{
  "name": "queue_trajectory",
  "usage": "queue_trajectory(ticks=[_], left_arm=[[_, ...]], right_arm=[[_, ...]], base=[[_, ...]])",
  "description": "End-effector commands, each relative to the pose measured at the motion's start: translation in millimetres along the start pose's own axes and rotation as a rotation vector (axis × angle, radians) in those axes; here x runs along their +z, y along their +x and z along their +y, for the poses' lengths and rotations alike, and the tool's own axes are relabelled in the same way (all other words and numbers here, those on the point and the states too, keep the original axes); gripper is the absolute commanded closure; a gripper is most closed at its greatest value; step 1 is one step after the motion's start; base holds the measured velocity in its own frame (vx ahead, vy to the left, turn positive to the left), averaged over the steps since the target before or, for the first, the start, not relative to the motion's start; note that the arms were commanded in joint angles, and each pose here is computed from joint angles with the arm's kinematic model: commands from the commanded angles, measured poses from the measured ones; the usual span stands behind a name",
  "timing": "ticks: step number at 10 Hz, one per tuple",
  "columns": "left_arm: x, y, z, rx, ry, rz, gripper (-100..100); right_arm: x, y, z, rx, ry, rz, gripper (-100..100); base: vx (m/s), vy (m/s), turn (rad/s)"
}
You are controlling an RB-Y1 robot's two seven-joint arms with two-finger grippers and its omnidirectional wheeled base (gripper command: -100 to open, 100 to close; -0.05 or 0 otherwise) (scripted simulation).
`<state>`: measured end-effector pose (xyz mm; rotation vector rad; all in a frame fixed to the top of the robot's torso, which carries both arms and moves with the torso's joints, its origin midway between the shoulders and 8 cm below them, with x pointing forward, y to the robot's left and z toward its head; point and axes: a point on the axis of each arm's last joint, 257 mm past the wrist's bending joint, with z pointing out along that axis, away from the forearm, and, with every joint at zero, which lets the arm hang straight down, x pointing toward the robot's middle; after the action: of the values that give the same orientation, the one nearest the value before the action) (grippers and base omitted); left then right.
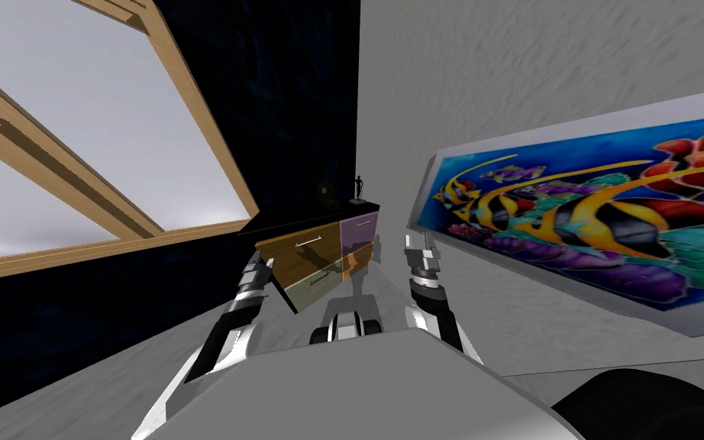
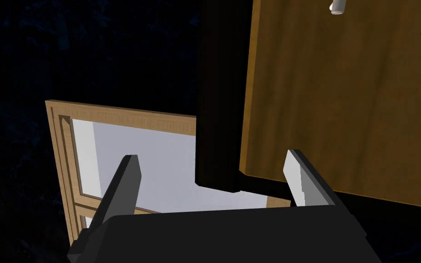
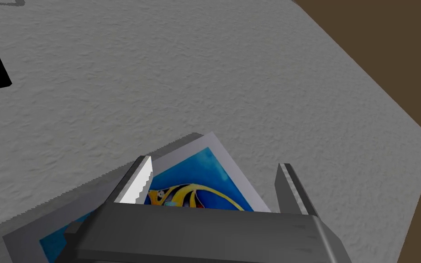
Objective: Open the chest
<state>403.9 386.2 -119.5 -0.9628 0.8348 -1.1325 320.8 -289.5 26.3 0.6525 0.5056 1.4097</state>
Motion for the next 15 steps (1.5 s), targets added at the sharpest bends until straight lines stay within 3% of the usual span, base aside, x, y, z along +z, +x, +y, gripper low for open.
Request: queue_trajectory(ticks=[1, 4, 5, 9, 11, 15], left_arm=[[-1.8, -14.8, 19.5, -0.008, -0.041, -0.033, -100], [-9.0, -30.6, 44.1, -0.043, -0.091, -0.092, -100], [-15.3, -34.2, 57.1, -0.077, -0.116, -0.132, -100], [-31.9, -27.8, 81.7, -0.177, -0.159, -0.223, -100], [-34.8, -24.8, 85.1, -0.198, -0.165, -0.239, -100], [-32.0, -30.6, 75.8, -0.188, -0.161, -0.235, -100]], right_arm=[[0.0, 0.0, 0, 0.000, 0.000, 0.000, 0], [0.0, 0.0, 0, 0.000, 0.000, 0.000, 0], [0.0, 0.0, 0, 0.000, 0.000, 0.000, 0], [0.1, 0.0, 0, 0.000, 0.000, 0.000, 0], [0.1, 0.0, 0, 0.000, 0.000, 0.000, 0], [0.1, 0.0, 0, 0.000, 0.000, 0.000, 0]], base=[[0.223, -0.156, 0.065], [0.196, -0.171, 0.082], [0.219, -0.182, 0.079], [0.107, -0.078, 0.036], [0.011, -0.017, 0.006], [0.055, 0.017, -0.008]])
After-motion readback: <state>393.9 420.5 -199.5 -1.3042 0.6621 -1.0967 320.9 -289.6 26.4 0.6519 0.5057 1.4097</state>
